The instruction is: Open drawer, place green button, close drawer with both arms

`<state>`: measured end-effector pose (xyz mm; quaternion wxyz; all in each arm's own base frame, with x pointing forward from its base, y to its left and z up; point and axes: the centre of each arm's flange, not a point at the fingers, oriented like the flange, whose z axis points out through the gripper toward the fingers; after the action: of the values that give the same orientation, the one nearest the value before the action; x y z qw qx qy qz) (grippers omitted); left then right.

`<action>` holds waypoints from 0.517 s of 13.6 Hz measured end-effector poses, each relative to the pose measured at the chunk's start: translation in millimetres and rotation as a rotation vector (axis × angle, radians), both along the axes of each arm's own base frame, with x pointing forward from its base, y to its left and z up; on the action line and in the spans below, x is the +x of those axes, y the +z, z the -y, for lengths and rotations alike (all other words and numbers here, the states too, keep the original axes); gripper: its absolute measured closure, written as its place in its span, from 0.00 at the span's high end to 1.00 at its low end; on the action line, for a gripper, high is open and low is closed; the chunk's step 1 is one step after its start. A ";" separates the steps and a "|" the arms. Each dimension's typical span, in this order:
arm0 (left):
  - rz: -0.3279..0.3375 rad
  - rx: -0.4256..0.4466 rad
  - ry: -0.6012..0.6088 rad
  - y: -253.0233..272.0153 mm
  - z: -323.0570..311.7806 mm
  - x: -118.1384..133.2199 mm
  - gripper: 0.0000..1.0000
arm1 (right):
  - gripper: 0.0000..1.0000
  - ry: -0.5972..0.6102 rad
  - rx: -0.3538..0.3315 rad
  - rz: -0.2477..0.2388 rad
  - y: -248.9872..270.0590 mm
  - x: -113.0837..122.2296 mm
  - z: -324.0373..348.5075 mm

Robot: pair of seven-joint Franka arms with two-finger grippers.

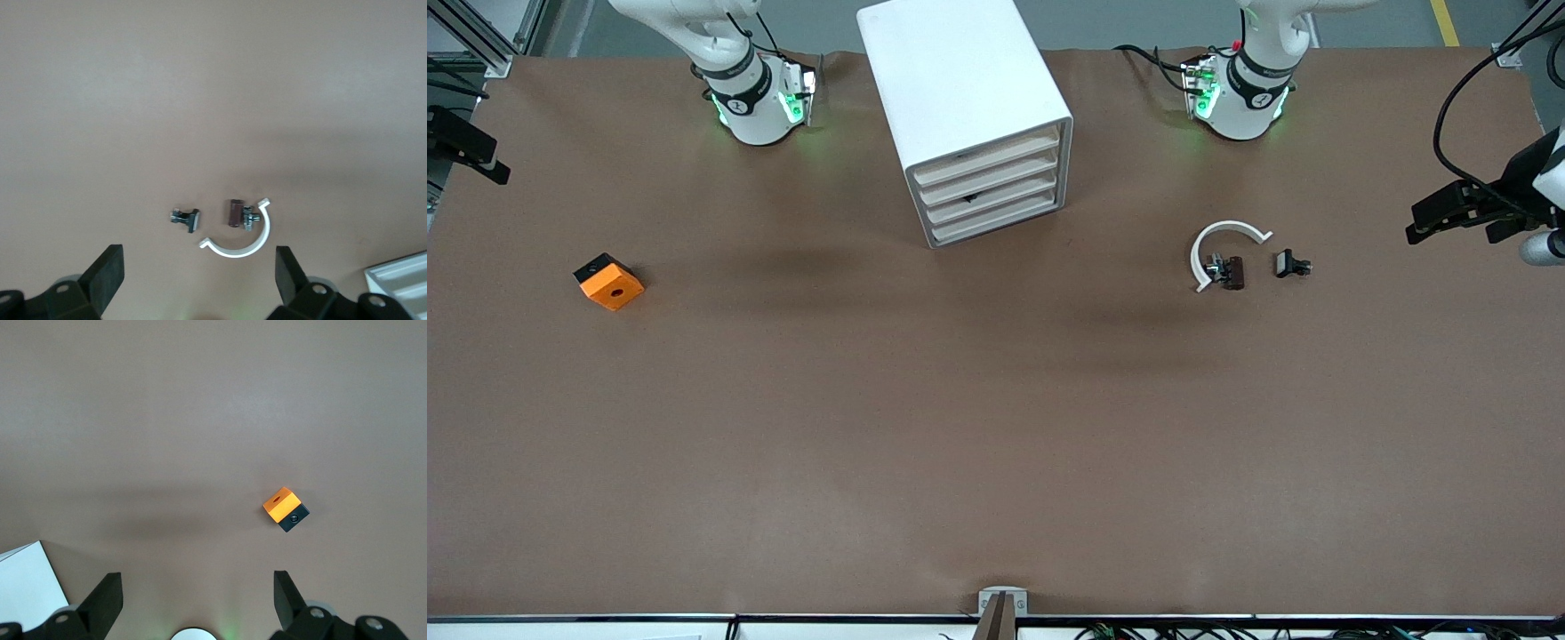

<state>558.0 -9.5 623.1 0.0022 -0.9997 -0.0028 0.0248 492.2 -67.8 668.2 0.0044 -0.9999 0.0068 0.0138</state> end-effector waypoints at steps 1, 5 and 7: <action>-0.003 0.010 -0.002 -1.4 0.2 0.5 1.00 | 1.00 0.000 -0.001 0.000 0.0 0.0 0.0; -0.011 0.014 -0.003 -5.4 0.3 2.5 1.00 | 1.00 0.000 -0.002 -0.001 -0.1 0.0 0.1; -0.011 0.014 -0.003 -5.4 0.4 2.5 1.00 | 1.00 0.000 -0.002 -0.001 -0.3 -0.1 0.2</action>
<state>560.4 -9.9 617.7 0.0092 -0.9995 -0.0012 0.0303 492.1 -68.0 667.9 0.0032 -0.9999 0.0068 0.0144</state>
